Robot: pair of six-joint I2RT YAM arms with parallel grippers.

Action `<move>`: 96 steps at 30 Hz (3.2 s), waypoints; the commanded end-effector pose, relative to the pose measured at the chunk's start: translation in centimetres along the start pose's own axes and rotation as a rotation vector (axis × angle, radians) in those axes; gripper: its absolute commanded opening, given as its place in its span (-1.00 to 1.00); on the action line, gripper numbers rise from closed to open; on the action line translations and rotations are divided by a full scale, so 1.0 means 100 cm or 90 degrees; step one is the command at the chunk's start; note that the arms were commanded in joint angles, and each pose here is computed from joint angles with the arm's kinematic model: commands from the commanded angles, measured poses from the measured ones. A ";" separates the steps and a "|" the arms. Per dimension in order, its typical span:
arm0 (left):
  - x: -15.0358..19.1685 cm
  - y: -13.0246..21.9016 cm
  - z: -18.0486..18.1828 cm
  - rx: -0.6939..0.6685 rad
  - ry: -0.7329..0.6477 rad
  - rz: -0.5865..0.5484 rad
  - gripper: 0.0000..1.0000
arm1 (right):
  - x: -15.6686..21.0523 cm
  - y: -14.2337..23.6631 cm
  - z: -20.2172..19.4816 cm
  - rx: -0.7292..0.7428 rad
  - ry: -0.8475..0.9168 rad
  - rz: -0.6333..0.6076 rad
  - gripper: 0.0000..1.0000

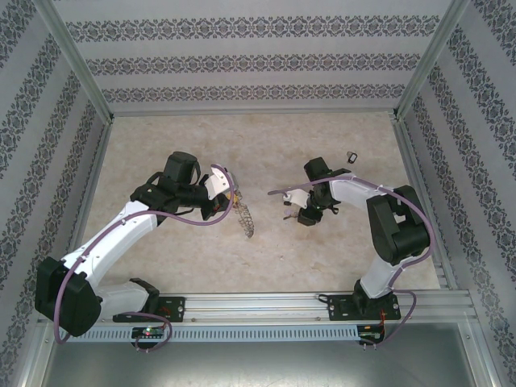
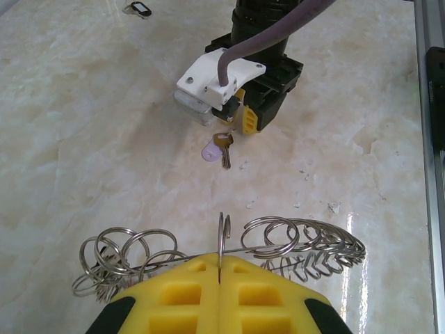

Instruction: Put the keys on the keyring

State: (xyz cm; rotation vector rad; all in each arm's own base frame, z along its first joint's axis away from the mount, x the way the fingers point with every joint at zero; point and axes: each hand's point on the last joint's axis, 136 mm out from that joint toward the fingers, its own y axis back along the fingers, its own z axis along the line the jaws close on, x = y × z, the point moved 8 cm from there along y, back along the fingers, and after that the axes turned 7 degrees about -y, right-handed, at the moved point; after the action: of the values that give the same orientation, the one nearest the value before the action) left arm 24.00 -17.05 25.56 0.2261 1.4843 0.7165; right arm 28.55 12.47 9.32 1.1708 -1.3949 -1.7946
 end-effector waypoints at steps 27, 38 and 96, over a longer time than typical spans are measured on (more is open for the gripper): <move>0.004 0.001 0.003 0.015 0.002 -0.012 -1.00 | -0.001 0.004 0.012 -0.014 0.105 -0.043 -1.00; 0.005 0.000 0.003 0.014 0.005 -0.011 -1.00 | 0.001 -0.001 0.008 -0.013 0.105 -0.026 -0.78; 0.010 -0.001 0.002 0.012 0.009 -0.007 -1.00 | -0.008 -0.004 0.010 -0.045 0.110 -0.005 -0.97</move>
State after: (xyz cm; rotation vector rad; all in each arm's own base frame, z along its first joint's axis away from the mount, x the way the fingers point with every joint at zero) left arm 23.99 -16.57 24.04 0.2512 1.5204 0.7280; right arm 28.21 13.41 9.17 1.2582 -1.2542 -1.6819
